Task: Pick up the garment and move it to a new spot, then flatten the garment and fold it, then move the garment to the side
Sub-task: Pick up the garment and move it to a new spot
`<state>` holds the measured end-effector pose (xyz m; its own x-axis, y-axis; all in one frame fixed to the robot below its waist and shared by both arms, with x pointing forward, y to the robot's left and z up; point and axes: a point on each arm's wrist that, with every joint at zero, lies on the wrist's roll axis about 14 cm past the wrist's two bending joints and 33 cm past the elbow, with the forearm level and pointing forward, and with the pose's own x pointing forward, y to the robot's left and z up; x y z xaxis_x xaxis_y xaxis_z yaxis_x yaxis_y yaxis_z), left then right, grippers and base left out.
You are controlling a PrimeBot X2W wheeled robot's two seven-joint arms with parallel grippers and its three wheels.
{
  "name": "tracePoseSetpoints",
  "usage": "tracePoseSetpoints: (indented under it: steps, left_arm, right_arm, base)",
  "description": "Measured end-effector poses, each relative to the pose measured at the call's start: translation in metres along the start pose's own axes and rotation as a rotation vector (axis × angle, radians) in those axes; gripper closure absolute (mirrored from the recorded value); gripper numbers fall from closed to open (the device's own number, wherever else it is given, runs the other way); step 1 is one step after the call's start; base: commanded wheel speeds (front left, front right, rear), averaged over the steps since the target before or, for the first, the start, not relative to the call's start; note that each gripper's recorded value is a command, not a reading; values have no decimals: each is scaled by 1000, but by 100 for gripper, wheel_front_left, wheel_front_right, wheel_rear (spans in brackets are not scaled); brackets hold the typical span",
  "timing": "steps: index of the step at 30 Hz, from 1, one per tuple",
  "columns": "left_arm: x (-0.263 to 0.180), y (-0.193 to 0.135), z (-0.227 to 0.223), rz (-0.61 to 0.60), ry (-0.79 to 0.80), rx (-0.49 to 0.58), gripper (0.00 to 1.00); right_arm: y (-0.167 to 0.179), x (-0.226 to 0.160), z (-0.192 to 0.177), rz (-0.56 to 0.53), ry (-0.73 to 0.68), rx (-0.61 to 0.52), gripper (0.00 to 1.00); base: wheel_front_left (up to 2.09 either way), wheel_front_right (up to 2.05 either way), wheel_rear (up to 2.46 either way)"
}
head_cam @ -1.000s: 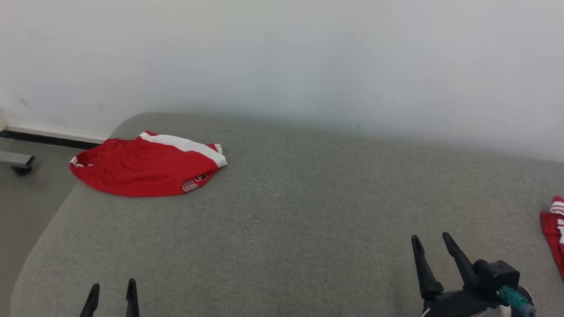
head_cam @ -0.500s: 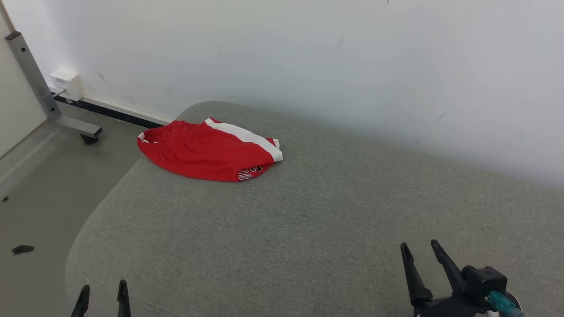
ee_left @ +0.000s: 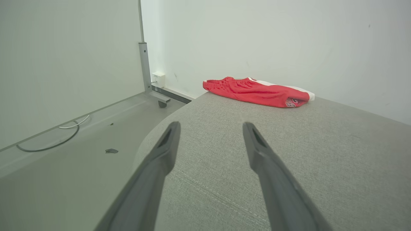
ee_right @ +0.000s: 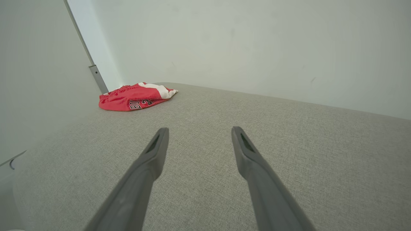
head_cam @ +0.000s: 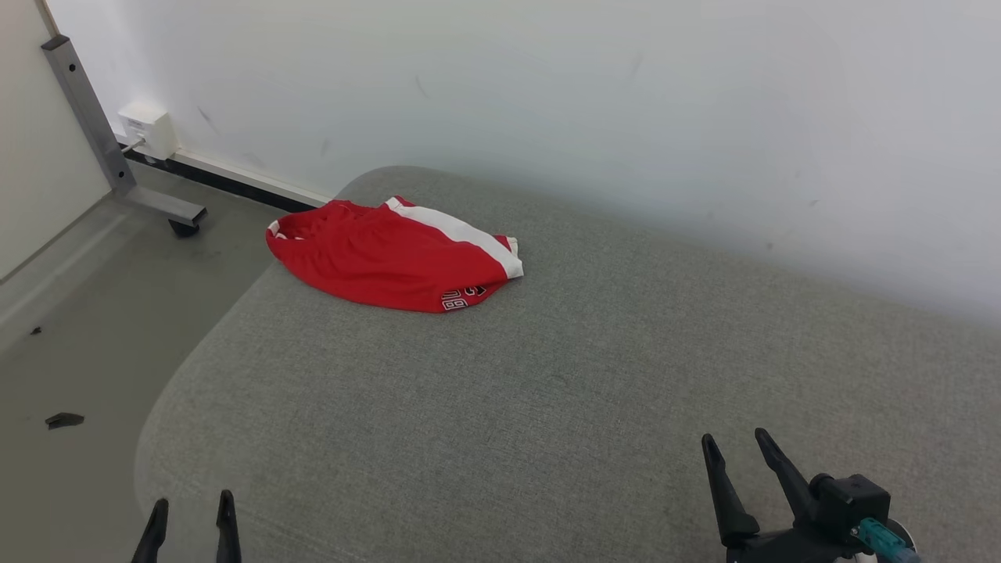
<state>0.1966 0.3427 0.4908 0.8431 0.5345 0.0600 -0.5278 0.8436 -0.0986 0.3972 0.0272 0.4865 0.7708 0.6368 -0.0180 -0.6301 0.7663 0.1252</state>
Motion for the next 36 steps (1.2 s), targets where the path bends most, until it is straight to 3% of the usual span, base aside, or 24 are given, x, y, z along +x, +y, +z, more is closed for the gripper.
tracePoseSetpoints:
  steps: [6, 14, 18, 26, 32, 36]
  left_arm:
    - [37, -6, 7, -14, 28, -2, 0]
    - [136, -25, 54, -37, 21, -38, 0]
    - [184, -42, 61, -48, 89, -85, 0]
    - [256, -81, 21, 3, 380, -352, 0]
    - [289, -114, -21, 54, 595, -463, 0]
    - [304, -126, -44, 100, 658, -443, 0]
  right_arm:
    - [-2, 3, -6, 6, 7, 11, 0]
    - [-7, 29, 2, 59, -26, -19, 0]
    - [-15, 43, 9, 84, -48, -44, 0]
    - [-44, 61, 14, 77, -95, -51, 0]
    - [-74, 56, 4, 14, -106, -29, 0]
    - [-96, 46, -11, -46, -83, -12, 0]
  base:
    - [0, 0, 0]
    - [0, 0, 0]
    - [0, 0, 0]
    - [0, 0, 0]
    - [0, 0, 0]
    - [0, 0, 0]
